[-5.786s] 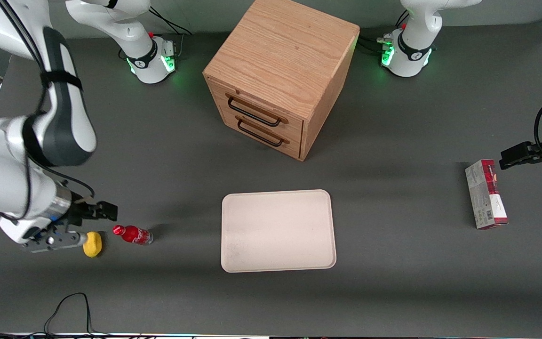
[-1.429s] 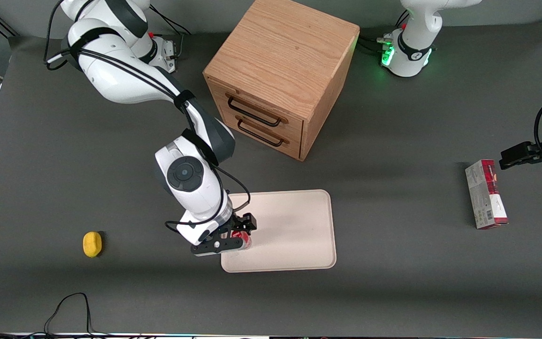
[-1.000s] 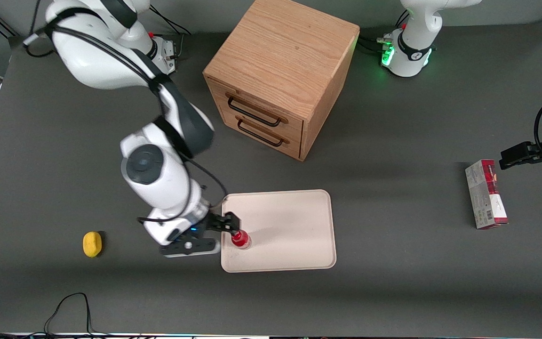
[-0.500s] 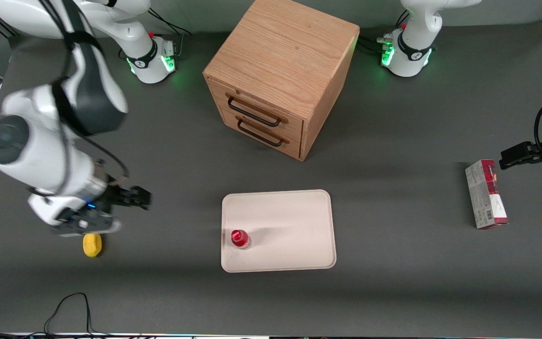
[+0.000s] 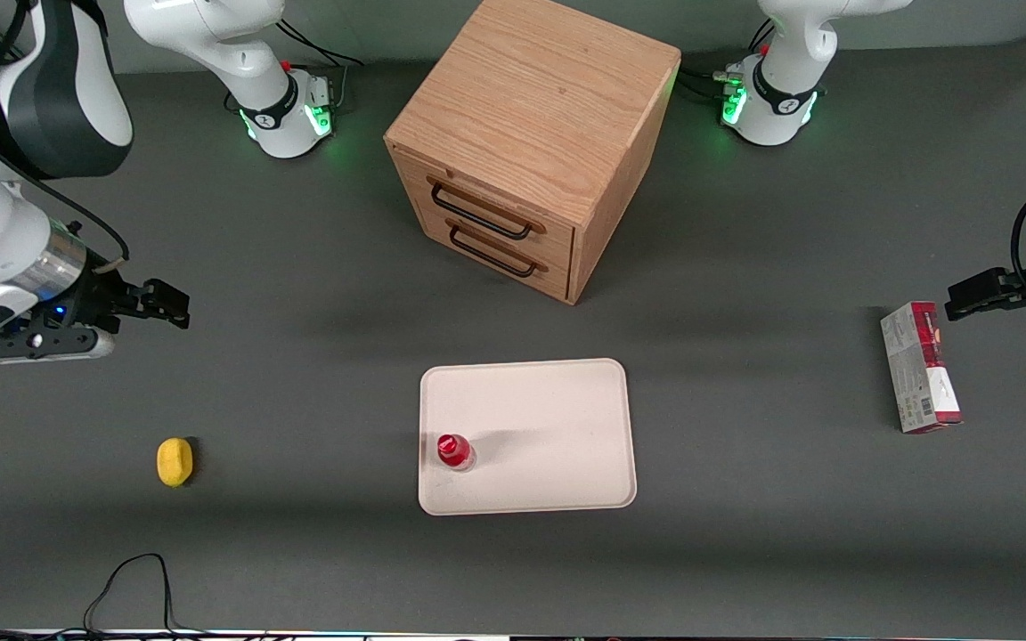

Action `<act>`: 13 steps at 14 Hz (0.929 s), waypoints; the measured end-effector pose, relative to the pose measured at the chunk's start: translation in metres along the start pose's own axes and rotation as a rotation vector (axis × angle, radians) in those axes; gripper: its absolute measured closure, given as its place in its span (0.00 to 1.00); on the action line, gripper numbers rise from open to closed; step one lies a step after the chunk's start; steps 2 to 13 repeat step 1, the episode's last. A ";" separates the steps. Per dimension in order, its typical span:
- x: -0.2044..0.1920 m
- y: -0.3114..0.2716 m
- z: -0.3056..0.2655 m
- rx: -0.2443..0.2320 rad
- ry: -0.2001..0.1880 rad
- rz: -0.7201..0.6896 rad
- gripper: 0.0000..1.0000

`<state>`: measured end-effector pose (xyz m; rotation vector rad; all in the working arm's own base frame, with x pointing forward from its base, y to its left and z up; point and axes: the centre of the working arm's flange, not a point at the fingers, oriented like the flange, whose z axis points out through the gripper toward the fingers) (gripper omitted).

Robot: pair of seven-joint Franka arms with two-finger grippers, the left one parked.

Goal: Place coke bottle on tray

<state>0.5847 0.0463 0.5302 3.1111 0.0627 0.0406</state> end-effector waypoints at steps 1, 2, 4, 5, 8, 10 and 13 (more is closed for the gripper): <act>0.000 -0.001 -0.002 0.001 0.006 -0.002 0.00; 0.000 -0.001 -0.002 0.001 0.006 -0.002 0.00; 0.000 -0.001 -0.002 0.001 0.006 -0.002 0.00; 0.000 -0.001 -0.002 0.001 0.006 -0.002 0.00; 0.000 -0.001 -0.002 0.001 0.006 -0.002 0.00; 0.000 -0.001 -0.002 0.001 0.006 -0.002 0.00; 0.000 -0.001 -0.002 0.001 0.006 -0.002 0.00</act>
